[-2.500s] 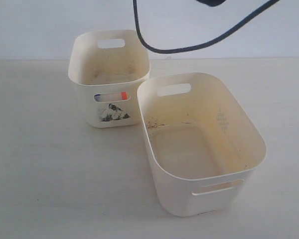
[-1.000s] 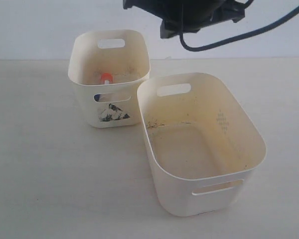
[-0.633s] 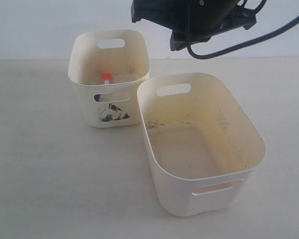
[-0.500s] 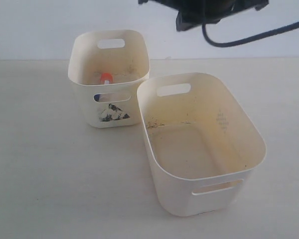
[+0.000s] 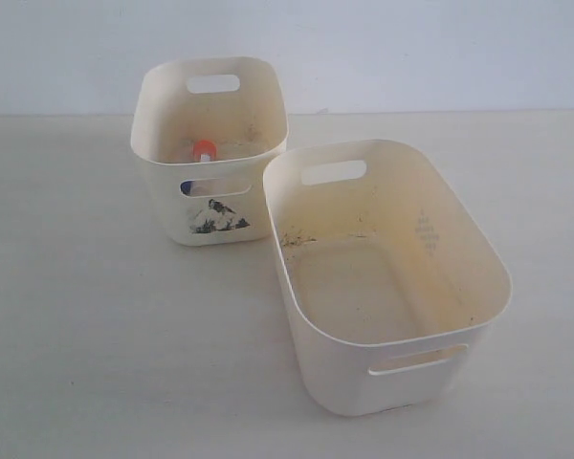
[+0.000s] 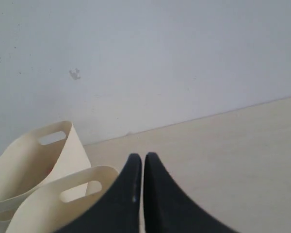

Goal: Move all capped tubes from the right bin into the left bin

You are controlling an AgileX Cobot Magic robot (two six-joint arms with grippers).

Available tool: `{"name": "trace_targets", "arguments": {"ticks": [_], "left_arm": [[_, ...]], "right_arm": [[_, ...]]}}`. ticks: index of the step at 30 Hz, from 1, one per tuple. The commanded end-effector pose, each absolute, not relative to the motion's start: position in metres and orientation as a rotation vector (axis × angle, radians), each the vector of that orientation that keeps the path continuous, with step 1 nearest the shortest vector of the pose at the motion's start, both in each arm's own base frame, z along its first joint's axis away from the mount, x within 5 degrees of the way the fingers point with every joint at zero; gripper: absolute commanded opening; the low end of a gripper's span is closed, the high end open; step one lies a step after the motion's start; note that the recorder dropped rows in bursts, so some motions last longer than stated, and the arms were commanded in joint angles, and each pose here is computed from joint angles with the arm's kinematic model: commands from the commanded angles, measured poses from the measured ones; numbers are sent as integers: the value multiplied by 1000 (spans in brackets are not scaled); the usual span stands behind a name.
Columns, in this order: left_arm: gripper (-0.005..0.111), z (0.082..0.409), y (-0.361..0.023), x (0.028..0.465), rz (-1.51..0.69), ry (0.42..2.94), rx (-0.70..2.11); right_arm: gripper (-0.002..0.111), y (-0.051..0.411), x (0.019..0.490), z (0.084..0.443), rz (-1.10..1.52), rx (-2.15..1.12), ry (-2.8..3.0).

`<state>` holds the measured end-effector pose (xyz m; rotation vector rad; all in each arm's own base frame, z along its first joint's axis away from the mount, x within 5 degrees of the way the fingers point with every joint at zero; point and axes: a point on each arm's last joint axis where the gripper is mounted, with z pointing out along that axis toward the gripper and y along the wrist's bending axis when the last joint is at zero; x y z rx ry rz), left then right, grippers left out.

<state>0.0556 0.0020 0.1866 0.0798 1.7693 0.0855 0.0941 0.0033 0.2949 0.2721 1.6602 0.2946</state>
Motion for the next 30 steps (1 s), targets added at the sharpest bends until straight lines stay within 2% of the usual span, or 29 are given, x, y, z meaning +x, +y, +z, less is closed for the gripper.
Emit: {"name": "trace_targets", "arguments": {"ticks": [1,6,11,17,24,30], "left_arm": [[4,189,2,56,71,1750,65],[4,189,2,56,71,1750,65],[4,189,2,56,71,1750,65],[4,189,2,56,71,1750,65],[4,189,2,56,71,1750,65],[4,189,2,56,71,1750,65]], "right_arm": [[1,0,75,255,284,277,1574],[1,1,63,218,307,280,1437],[1,-3,56,213,232,301,1457],[1,-4,56,211,257,345,1478],[1,-8,55,192,211,438,1670],[1,0,54,184,160,248,1793]]}}
